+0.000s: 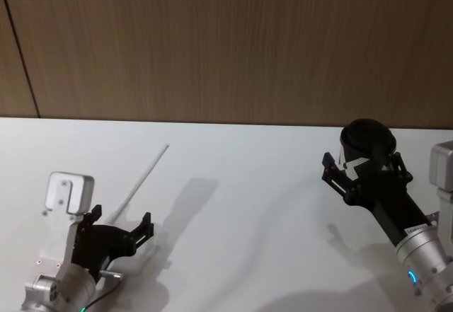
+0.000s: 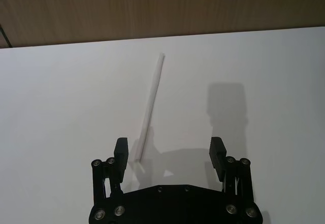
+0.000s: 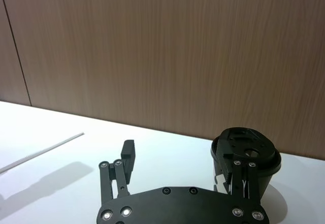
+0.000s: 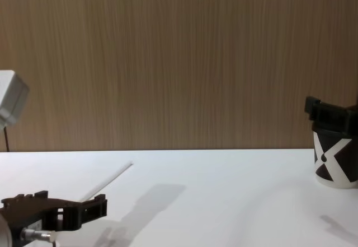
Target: Pick up the straw with one hand, pass it to the other hand, and insert it into the cup.
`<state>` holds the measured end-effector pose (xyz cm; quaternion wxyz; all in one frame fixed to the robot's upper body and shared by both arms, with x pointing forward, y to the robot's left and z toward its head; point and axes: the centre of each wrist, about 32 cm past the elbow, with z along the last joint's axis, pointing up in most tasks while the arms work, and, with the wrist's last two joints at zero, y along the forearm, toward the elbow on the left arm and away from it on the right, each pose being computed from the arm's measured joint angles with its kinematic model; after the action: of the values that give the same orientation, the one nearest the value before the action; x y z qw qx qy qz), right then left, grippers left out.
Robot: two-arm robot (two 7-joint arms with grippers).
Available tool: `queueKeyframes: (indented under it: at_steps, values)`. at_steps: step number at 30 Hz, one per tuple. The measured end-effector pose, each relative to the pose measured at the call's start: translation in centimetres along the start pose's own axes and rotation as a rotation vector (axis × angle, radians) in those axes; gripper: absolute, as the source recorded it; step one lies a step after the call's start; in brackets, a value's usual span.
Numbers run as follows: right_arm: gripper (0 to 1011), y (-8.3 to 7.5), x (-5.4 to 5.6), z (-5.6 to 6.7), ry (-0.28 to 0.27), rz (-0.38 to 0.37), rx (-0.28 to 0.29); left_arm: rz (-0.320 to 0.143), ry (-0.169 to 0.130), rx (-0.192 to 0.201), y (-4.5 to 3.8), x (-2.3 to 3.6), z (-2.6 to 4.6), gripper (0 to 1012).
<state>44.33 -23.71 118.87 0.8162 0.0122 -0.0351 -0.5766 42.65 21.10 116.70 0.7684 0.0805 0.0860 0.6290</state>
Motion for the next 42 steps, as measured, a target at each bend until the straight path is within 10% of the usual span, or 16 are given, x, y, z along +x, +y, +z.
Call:
queueKeyframes:
  at_steps: [20, 42]
  values:
    - [1001, 0.0, 0.0, 0.0, 0.0, 0.0, 0.0, 0.067, -0.007, -0.106, 2.53, 0.3, -0.56, 1003]
    - [1001, 0.0, 0.0, 0.0, 0.0, 0.0, 0.0, 0.03, -0.046, -0.137, 2.73, -0.05, 0.27, 1003]
